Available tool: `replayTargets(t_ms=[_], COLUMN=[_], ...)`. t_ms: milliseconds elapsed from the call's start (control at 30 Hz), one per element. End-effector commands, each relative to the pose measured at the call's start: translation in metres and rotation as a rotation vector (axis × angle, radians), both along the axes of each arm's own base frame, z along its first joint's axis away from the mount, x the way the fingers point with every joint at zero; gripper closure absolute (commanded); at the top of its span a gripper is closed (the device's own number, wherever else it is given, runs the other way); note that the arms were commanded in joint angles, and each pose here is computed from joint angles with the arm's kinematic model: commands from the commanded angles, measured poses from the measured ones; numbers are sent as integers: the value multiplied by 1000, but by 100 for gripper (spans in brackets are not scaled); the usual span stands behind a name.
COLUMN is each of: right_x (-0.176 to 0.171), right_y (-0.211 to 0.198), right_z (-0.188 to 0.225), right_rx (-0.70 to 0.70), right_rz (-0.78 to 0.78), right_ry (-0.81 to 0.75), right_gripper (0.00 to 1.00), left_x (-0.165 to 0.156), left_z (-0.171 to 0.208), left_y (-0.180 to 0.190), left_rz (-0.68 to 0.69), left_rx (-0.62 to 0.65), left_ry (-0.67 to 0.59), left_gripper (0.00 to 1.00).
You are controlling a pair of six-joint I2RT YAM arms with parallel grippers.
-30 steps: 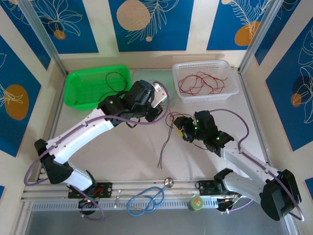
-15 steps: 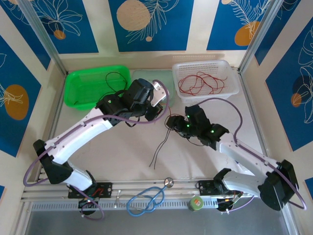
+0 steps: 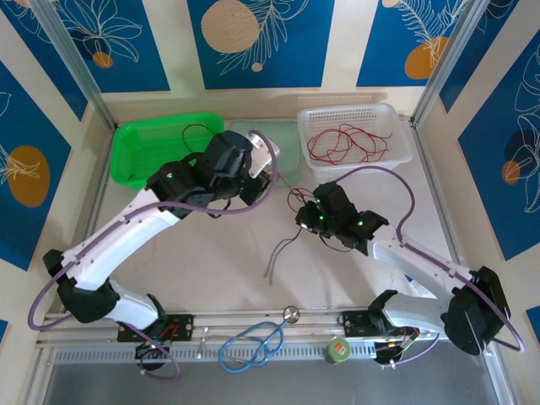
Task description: Untangle the cables
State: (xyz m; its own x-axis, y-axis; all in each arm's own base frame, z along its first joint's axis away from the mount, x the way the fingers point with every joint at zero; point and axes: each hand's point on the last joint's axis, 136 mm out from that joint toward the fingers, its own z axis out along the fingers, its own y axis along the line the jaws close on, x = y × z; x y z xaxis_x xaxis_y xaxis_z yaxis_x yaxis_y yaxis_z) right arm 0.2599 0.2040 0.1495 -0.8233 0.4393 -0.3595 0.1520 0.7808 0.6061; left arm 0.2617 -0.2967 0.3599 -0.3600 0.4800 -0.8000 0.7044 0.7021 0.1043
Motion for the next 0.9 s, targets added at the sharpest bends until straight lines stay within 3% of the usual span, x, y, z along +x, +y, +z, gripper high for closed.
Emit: replayTargets(t_ms=[0,400,767,867], right_x=[-7,-14,-17,-13], right_y=[-37,-104,-116,-110], right_z=[-21,-86,-128,-121], right_rx=[-88,-91,-113,-102], right_rz=[-79,-246,-291,-253], right_ry=[40,185,310,296], right_gripper=[100,100,100,81], left_x=[4,13,8,5], left_z=[48,104,135,133], left_y=[33,84,98,94], left_rz=[119,297,314,291], left_rx=[-24,4,-27,-40], left_ry=[-124,-280,-344,-329], left_gripper=[96,93,93,92])
